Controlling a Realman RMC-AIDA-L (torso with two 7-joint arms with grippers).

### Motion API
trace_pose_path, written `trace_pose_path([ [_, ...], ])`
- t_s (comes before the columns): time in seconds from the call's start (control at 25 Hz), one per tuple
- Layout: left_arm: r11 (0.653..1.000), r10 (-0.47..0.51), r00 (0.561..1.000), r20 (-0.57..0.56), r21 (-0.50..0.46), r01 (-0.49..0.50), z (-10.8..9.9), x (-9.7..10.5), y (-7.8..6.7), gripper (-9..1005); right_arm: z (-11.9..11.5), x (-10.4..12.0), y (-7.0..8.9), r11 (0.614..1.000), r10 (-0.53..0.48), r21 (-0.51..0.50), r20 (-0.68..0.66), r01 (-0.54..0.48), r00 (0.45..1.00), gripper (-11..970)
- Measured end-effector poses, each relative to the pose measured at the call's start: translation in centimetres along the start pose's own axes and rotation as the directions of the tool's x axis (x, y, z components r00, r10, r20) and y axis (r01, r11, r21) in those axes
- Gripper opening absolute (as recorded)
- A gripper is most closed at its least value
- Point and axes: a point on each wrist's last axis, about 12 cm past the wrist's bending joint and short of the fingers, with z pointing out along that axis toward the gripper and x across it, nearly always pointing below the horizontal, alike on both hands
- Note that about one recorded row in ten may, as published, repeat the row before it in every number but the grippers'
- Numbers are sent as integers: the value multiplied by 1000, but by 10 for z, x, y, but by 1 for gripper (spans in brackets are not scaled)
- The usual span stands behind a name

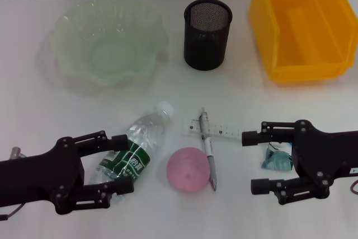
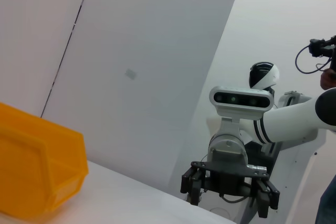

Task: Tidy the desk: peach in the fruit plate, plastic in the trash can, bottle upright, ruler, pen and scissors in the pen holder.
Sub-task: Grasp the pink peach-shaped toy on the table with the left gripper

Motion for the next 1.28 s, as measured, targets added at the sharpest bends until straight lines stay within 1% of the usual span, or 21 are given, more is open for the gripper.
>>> trace_pose_path([
  [0.16, 1000, -20, 1000, -4, -2, 20, 0, -3, 2, 797, -10, 6, 3, 998, 15, 64, 14, -16, 1000, 804],
  [0.2, 999, -39, 999, -24, -15, 39, -1, -10, 7, 797, -15, 7, 4, 996, 19, 87, 20, -20, 1000, 804],
  [0.28, 999, -46, 998, -47, -23, 45, 0, -18, 12, 797, -22, 10, 6, 993, 25, 118, 29, -28, 999, 804],
  [0.44, 999, -50, 992, -113, -8, 49, 13, -44, 26, 796, -38, 18, 15, 984, 45, 172, 41, -51, 998, 804],
  [0.52, 998, -51, 983, -178, 11, 54, 26, -59, 36, 796, -45, 22, 20, 977, 56, 205, 49, -65, 997, 804],
  [0.56, 998, -55, 977, -207, 14, 59, 31, -64, 40, 796, -49, 27, 24, 970, 67, 231, 54, -78, 996, 804],
  [0.6, 998, -56, 971, -231, 18, 61, 37, -68, 44, 796, -49, 27, 24, 970, 67, 231, 54, -78, 996, 804],
  [0.64, 998, -55, 960, -274, 26, 65, 47, -75, 50, 796, -51, 29, 26, 967, 72, 242, 56, -83, 996, 804],
  [0.76, 997, -28, 923, -383, 55, 53, 71, -88, 62, 795, -56, 38, 33, 954, 98, 279, 49, -108, 994, 804],
  [0.84, 995, 21, 889, -457, 93, 25, 90, -100, 67, 795, -59, 43, 36, 947, 115, 298, 43, -123, 992, 804],
  [0.88, 995, 32, 882, -470, 100, 17, 95, -103, 67, 795, -60, 45, 38, 944, 125, 304, 38, -131, 991, 804],
  [0.96, 993, 82, 844, -530, 119, -22, 114, -112, 71, 795, -62, 49, 41, 939, 148, 310, 25, -148, 989, 804],
  [1.04, 989, 123, 804, -581, 136, -53, 129, -115, 73, 794, -65, 52, 43, 932, 168, 322, 19, -166, 986, 804],
  [1.16, 975, 206, 711, -672, 200, -94, 154, -111, 70, 794, -68, 55, 46, 924, 181, 339, 23, -178, 983, 804],
  [1.2, 971, 228, 688, -689, 216, -105, 159, -109, 69, 794, -69, 55, 47, 922, 183, 342, 25, -180, 983, 804],
  [1.28, 965, 256, 659, -707, 227, -131, 166, -104, 68, 794, -69, 56, 47, 919, 187, 347, 28, -184, 982, 804],
])
